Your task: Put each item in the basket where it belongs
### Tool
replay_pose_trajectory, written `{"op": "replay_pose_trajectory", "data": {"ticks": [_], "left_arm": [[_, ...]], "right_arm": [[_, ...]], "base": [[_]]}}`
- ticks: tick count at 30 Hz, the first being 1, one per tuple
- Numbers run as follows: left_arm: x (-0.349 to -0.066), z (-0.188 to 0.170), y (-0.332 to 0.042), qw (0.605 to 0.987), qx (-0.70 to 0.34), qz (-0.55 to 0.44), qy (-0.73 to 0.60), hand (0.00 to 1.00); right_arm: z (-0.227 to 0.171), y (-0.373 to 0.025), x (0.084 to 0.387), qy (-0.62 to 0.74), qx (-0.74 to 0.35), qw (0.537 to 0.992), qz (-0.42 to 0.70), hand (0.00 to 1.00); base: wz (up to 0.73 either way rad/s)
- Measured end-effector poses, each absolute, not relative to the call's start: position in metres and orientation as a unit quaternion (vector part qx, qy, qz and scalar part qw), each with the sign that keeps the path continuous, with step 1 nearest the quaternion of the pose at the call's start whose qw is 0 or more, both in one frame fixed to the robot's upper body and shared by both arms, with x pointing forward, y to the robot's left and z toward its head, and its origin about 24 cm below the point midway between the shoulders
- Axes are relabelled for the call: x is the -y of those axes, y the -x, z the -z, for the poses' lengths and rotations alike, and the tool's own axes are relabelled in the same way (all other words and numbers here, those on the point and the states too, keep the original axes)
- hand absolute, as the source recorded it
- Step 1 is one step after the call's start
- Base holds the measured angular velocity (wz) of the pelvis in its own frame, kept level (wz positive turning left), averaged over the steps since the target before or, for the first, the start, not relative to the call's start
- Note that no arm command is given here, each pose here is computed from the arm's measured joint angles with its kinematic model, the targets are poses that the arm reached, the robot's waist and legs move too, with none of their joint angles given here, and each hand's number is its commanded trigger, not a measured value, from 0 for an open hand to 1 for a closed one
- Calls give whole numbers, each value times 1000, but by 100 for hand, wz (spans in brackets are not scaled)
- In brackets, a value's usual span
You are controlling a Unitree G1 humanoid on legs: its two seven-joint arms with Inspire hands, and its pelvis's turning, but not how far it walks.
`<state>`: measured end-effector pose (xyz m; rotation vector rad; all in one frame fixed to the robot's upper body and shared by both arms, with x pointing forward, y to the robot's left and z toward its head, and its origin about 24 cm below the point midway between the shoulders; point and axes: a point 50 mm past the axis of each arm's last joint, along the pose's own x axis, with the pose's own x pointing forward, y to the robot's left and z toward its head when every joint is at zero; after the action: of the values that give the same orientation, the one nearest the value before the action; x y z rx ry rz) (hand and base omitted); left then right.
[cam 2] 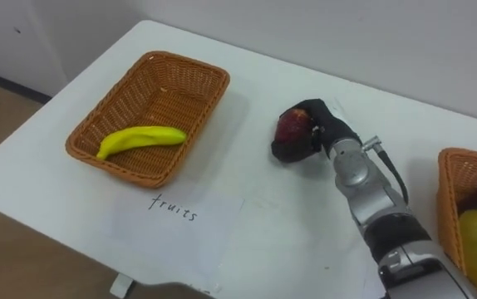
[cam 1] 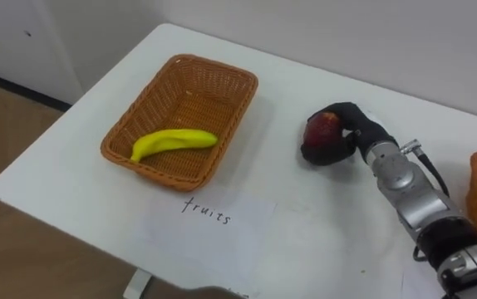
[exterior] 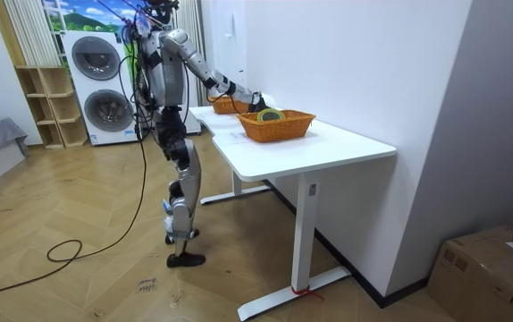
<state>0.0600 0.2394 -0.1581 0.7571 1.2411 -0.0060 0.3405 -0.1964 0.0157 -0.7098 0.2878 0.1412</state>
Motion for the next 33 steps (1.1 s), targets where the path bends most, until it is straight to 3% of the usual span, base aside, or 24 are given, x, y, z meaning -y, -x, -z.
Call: {"op": "replay_pose_trajectory", "data": {"ticks": [20,33], "left_arm": [[-255,157,-40,733,-604,-34,-311,0],[-255,155,-45,741,-594,-36,-312,0]], "right_arm": [[-80,-353,155,345,-10,931,-117,100],[-89,-355,151,367,8,922,-121,100]], "base": [[-2],[0]]}}
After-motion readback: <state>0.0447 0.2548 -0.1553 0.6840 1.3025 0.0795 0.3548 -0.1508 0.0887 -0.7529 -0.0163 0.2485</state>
